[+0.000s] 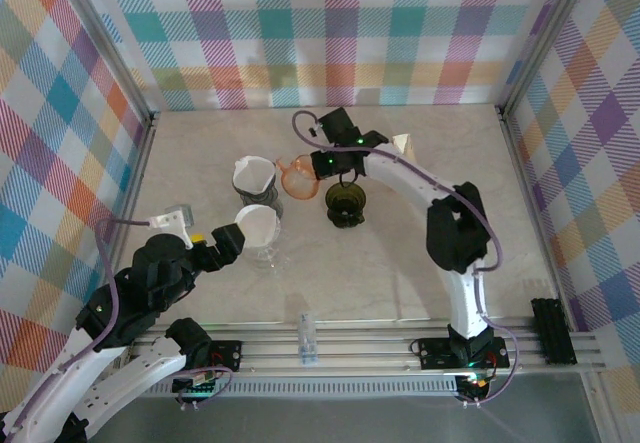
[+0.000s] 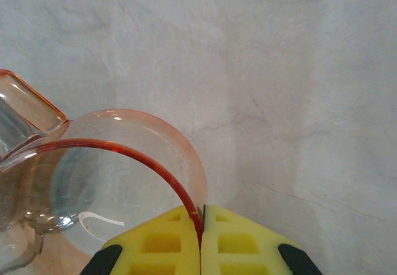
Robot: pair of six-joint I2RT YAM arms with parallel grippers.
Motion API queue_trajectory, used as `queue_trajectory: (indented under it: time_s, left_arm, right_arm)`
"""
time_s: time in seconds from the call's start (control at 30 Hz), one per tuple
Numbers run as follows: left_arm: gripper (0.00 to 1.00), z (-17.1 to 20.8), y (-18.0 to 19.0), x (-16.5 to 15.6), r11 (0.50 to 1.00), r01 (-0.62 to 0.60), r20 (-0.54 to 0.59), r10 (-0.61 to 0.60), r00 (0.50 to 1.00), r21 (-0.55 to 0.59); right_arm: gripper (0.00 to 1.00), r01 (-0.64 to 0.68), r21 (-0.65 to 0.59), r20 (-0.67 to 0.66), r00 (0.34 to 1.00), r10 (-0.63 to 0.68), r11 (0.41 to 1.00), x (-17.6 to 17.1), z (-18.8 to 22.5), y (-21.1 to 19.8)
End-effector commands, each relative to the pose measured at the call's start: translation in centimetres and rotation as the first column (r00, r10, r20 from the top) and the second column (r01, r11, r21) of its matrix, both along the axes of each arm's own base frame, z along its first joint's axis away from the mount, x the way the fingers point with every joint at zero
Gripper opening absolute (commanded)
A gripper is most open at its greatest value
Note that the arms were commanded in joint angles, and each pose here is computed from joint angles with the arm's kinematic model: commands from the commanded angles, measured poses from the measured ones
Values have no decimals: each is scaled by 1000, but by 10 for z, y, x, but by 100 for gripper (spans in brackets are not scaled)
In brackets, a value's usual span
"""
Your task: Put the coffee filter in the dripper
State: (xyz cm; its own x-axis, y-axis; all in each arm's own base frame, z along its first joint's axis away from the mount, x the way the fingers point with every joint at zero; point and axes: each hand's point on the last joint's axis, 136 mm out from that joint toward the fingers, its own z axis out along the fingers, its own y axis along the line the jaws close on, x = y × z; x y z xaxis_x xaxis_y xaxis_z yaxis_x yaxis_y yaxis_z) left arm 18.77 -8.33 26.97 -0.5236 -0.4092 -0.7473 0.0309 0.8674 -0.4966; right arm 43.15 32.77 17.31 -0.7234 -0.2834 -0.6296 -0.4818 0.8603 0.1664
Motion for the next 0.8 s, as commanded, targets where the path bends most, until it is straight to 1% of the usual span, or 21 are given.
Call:
queue_trajectory:
  time_s: [0.0, 0.1, 0.2, 0.3, 0.47, 0.6, 0.77]
  left_arm:
    - [100, -2, 8, 0, 999, -36, 8, 36, 999, 5]
    - [100, -1, 10, -1, 999, -40, 11, 40, 999, -1]
    - [100, -1, 9, -1, 999, -39, 14, 39, 999, -6]
    - [100, -1, 9, -1, 999, -37, 15, 37, 999, -11]
    - [100, -4, 6, 0, 999, -30, 9, 31, 999, -16]
    - [100, -6, 4, 1, 999, -28, 6, 28, 1000, -25]
    - [100, -9, 1, 2, 999, -28, -6, 28, 1000, -32]
  right_arm:
    - [7, 46, 67, 98, 994, -53, 997, -12, 57, -15]
    - [7, 84, 70, 85, 992, -90, 994, -35, 64, -36]
    - [7, 105, 63, 68, 992, -109, 992, -67, 62, -55]
    - [7, 115, 4, 41, 993, -115, 993, -108, 49, -76]
    - [7, 129, -100, -14, 991, -131, 987, -165, 18, -109]
    - [7, 124, -146, -45, 990, -131, 981, -192, -2, -119]
    - [8, 119, -211, -85, 987, -139, 970, -202, -38, -117]
